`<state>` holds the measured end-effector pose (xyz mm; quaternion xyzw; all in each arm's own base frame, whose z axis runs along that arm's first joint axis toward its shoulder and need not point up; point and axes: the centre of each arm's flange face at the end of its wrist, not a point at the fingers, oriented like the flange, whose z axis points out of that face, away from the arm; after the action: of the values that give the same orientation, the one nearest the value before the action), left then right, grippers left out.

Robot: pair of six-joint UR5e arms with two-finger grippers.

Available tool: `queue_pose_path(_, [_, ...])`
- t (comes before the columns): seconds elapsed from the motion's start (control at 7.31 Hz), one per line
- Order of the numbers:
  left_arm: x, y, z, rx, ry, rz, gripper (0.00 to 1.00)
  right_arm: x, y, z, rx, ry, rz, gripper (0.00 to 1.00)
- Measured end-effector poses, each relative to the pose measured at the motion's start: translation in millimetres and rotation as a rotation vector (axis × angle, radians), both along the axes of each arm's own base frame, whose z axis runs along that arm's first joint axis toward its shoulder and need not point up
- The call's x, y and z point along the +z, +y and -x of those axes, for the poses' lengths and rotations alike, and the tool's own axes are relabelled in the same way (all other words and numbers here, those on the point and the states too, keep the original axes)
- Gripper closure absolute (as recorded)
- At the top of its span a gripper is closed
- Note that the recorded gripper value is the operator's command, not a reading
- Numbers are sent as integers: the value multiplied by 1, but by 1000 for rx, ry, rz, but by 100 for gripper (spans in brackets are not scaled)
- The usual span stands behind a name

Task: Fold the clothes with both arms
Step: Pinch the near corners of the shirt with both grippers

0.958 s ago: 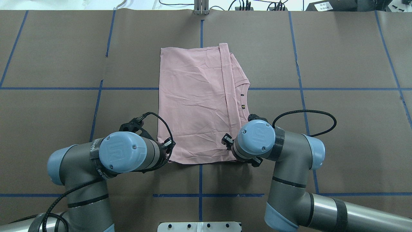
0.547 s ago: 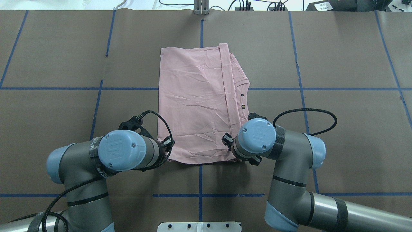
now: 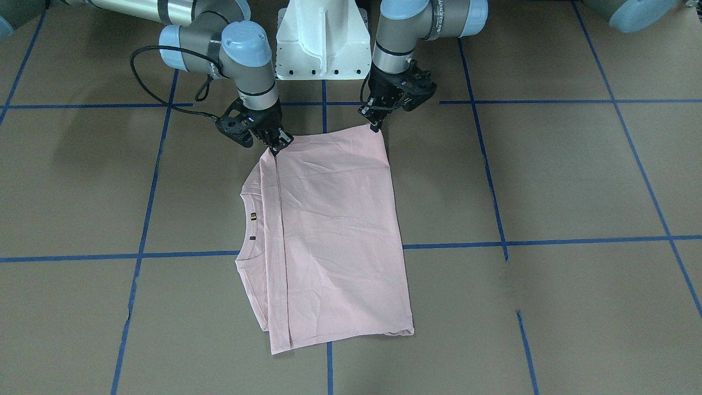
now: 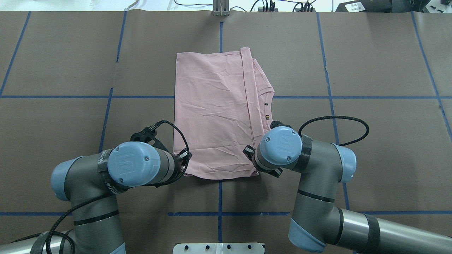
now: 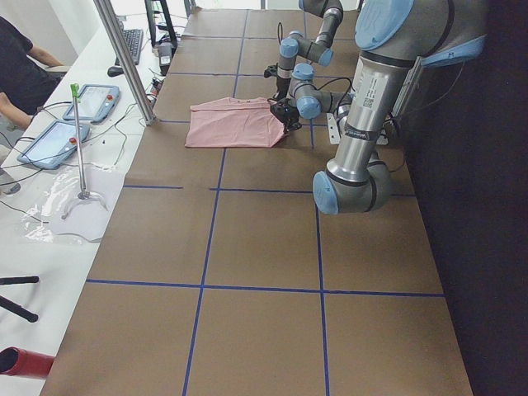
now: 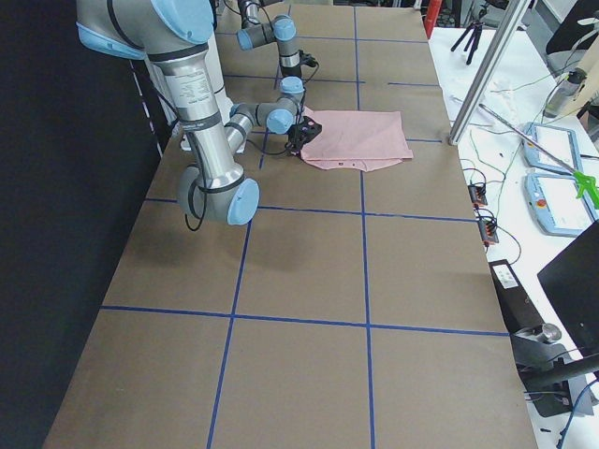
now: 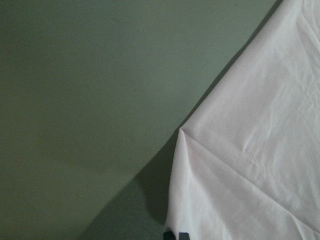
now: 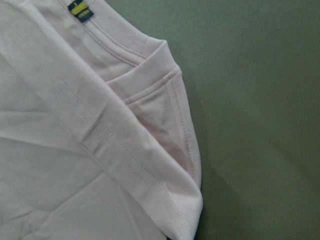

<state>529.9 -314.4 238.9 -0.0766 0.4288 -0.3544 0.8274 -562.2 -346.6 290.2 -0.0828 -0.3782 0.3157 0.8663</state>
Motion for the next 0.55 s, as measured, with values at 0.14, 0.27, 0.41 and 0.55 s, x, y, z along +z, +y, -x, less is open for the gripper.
queue_pose_path(0.14, [0, -1, 0, -1, -1, 0, 100, -3, -2, 0, 3, -5, -3, 100])
queue_pose_path(0.27, [0, -1, 1, -2, 0, 0, 100, -5, -3, -1, 7, -8, -5, 100])
queue_pose_path(0.41, [-1, -1, 2, -2, 2, 0, 100, -6, -3, -2, 7, -12, -7, 100])
queue_pose_path(0.55, [-4, 1, 6, 0, 6, -1, 100, -10, -2, -4, 4, -22, -9, 100])
